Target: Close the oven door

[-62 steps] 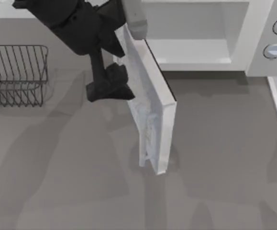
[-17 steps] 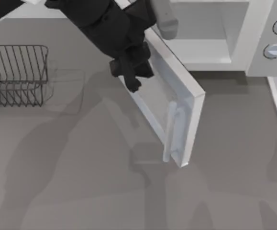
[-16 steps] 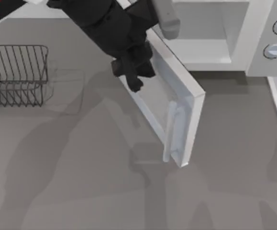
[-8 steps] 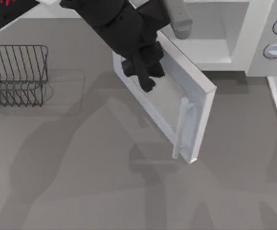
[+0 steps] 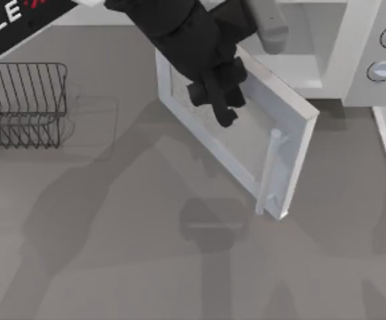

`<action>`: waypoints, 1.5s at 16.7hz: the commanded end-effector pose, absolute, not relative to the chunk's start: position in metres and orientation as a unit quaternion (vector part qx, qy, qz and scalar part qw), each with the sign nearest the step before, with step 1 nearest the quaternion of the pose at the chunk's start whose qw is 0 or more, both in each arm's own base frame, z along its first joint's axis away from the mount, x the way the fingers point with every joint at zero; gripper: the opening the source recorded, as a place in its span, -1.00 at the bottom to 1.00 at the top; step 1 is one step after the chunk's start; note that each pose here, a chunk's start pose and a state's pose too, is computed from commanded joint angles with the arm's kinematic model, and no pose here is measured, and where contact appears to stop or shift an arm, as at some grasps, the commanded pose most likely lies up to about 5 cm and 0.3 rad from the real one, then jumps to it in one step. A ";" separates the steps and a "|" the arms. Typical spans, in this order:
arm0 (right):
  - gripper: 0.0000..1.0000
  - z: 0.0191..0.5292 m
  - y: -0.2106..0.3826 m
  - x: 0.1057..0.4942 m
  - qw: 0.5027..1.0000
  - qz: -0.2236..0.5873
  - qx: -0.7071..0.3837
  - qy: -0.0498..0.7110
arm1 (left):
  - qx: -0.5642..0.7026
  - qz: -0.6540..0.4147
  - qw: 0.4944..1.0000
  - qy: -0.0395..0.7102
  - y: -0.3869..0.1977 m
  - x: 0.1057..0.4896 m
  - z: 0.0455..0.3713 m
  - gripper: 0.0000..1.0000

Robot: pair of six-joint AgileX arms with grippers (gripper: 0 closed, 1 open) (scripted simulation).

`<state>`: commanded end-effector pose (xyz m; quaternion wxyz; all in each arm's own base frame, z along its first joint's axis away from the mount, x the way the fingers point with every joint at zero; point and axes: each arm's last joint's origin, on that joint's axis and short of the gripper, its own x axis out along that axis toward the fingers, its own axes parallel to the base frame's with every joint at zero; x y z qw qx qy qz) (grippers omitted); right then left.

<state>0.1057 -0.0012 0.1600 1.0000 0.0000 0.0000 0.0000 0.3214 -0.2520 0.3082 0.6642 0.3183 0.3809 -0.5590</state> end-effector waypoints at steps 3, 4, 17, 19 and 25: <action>1.00 0.160 -0.001 0.106 1.000 0.000 0.000 0.000 | 0.318 -0.559 0.665 0.380 -0.250 0.321 0.309 -1.00; 1.00 0.160 -0.001 0.106 1.000 0.000 0.000 0.000 | 0.320 -0.563 0.663 0.376 -0.251 0.317 0.313 -1.00; 1.00 0.160 -0.001 0.106 1.000 0.000 0.000 0.000 | 0.318 -0.564 0.657 0.386 -0.269 0.317 0.309 -1.00; 1.00 0.160 -0.001 0.106 1.000 0.000 0.000 0.000 | 0.317 -0.558 0.665 0.382 -0.270 0.321 0.309 -1.00; 1.00 0.160 -0.001 0.106 1.000 0.000 0.000 0.000 | 0.317 -0.567 0.649 0.396 -0.278 0.317 0.301 -1.00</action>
